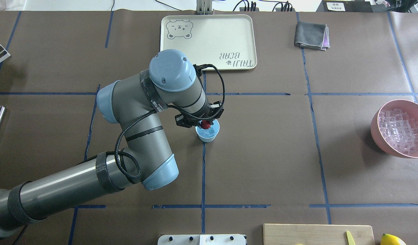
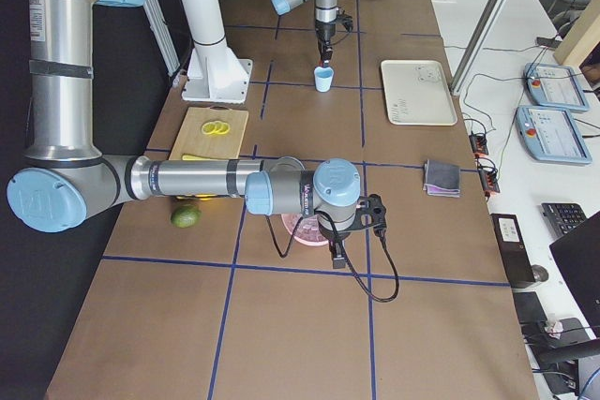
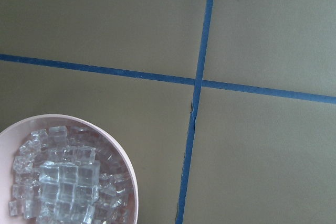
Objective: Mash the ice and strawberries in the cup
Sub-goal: 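Open the left gripper to drop the strawberry into the cup, then withdraw the left gripper back toward the dish rack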
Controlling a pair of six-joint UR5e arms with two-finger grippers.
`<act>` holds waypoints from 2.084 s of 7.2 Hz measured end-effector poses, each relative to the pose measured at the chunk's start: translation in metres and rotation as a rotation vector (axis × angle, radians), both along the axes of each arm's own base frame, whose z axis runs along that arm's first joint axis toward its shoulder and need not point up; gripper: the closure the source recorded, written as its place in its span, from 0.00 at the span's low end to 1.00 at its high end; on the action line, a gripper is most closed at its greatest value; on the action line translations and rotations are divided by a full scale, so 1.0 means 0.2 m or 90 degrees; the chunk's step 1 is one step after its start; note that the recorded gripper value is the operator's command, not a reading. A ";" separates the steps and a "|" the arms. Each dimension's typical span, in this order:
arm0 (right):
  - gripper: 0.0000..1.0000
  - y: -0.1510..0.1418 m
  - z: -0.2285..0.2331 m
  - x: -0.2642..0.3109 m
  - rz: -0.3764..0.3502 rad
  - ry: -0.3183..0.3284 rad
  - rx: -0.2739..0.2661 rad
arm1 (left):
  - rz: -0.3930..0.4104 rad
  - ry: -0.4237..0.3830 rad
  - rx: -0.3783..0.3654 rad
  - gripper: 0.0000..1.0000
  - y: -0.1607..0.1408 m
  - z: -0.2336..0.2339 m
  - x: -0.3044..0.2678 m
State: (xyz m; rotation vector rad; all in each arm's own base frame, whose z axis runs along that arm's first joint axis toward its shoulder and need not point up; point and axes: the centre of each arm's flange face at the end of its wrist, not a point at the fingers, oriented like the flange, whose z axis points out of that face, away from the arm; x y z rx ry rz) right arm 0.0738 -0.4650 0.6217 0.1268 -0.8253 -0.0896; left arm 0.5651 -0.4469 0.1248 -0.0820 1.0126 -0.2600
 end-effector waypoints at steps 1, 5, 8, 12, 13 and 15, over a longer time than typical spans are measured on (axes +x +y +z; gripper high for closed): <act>0.00 0.00 0.00 0.00 0.000 0.000 -0.001 | 0.001 0.007 0.006 0.06 0.00 -0.01 0.00; 0.00 0.00 0.00 0.00 0.000 0.000 0.000 | -0.002 0.014 0.020 0.00 -0.04 -0.01 -0.04; 0.00 0.00 0.02 0.00 0.000 0.002 -0.003 | -0.009 -0.010 0.026 0.00 -0.24 0.16 -0.24; 0.00 0.01 0.05 0.00 0.001 -0.001 -0.016 | 0.061 -0.031 0.091 0.00 -0.52 0.77 -1.05; 0.00 0.01 0.05 0.00 0.002 -0.002 -0.017 | 0.070 -0.038 0.111 0.00 -0.54 0.97 -1.34; 0.00 0.01 0.05 0.00 0.002 -0.004 -0.017 | 0.103 -0.078 0.163 0.00 -0.45 1.40 -1.80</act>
